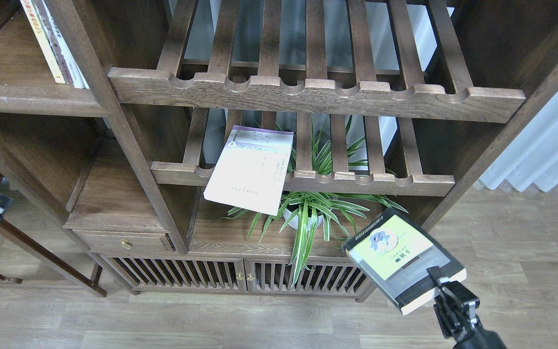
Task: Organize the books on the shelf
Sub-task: 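Tilt the white-and-green book out and lower it toward the robot, then grasp the white-and-green book with the left gripper beside the right gripper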
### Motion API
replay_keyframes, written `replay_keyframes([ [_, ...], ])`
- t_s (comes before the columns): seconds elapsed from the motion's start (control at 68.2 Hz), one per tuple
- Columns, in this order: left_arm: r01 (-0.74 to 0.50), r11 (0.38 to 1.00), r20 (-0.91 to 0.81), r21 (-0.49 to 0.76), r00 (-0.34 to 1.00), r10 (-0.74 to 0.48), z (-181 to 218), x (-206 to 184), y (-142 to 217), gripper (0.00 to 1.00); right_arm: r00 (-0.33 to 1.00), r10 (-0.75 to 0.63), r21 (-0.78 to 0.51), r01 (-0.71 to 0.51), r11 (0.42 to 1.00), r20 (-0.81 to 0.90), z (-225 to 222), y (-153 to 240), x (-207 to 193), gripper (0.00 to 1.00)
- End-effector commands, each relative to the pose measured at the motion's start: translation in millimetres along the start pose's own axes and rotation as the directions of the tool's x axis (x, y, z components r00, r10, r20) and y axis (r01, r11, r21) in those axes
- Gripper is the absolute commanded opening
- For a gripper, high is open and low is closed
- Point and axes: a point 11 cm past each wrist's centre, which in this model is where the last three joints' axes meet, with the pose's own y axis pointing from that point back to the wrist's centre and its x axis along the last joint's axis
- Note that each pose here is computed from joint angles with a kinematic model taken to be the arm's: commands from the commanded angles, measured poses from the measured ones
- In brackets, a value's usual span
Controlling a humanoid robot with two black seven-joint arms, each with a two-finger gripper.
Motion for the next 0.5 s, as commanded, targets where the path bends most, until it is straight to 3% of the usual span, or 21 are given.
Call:
replay_keyframes([
  [0.0, 0.009, 0.997, -0.038, 0.073, 0.999, -0.006, -28, -2, -1, 0.99, 1.0, -0.007, -0.023, 0.008, 1.0, 0.016, 13, -4, 0, 0.06],
  [0.161, 0.037, 0.981, -0.12, 0.191, 0.993, -0.014, -76, -11, -2, 0.99, 1.0, -0.018, -0.037, 0.017, 0.999, -0.006, 19, -19, 5, 0.06],
  [0.484, 0.072, 0.965, -0.338, 0.252, 0.941, 0.018, -129, -25, 4, 0.99, 0.993, -0.109, -0.094, 0.113, 0.989, 0.053, 61, -56, -15, 0.06],
])
